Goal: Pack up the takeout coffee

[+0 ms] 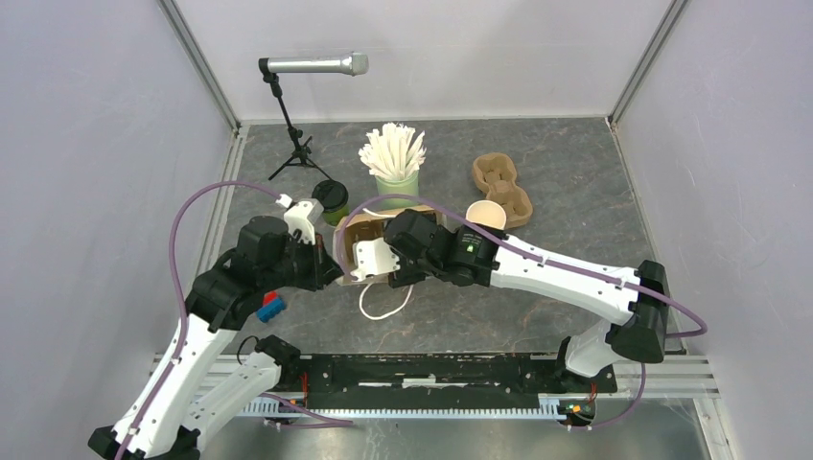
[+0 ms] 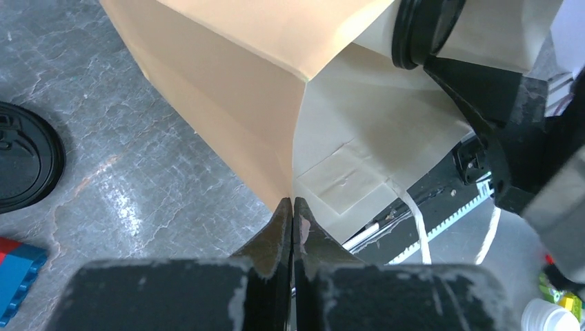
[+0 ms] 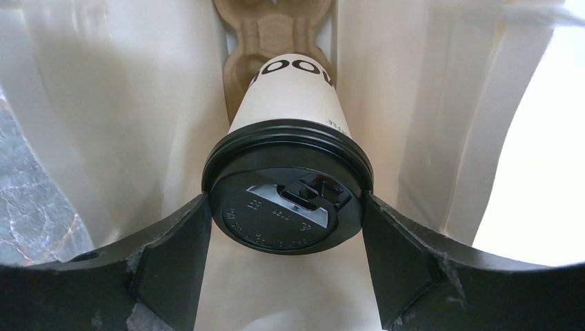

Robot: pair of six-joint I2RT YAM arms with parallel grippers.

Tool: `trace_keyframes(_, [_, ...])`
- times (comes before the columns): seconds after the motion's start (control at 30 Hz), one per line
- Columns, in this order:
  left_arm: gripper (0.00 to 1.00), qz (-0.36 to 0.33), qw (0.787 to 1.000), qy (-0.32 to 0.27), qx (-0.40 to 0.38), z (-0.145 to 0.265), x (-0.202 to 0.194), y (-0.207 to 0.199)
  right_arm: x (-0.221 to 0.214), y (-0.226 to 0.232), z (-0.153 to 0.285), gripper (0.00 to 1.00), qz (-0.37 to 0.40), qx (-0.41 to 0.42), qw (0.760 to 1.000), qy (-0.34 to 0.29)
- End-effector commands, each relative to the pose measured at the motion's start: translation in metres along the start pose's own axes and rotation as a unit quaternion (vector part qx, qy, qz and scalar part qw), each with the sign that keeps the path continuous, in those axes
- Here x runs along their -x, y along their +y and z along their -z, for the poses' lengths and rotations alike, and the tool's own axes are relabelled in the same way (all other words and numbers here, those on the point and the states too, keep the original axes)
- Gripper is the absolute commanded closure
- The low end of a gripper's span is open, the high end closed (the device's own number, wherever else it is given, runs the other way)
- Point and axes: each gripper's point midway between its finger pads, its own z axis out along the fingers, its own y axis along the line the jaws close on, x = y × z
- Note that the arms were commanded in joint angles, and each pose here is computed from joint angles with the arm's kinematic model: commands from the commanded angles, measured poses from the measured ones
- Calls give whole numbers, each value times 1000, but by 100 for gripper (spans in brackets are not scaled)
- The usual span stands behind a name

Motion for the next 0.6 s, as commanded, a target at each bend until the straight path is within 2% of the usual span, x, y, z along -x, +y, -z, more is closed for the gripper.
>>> trace_keyframes(0.0, [98,-45,996,-41,-59,6,17,-21,-11,-10,0,34,14,-26,999,37])
trace_keyframes(0.27, [98,-37,990,-41,-131,5,5,-41,-7,-12,-21,34,19,-33,998,60])
trace_keyframes(0.57, [98,-29,988,-38,-149,5,-3,-45,-17,4,-38,34,26,-17,996,81])
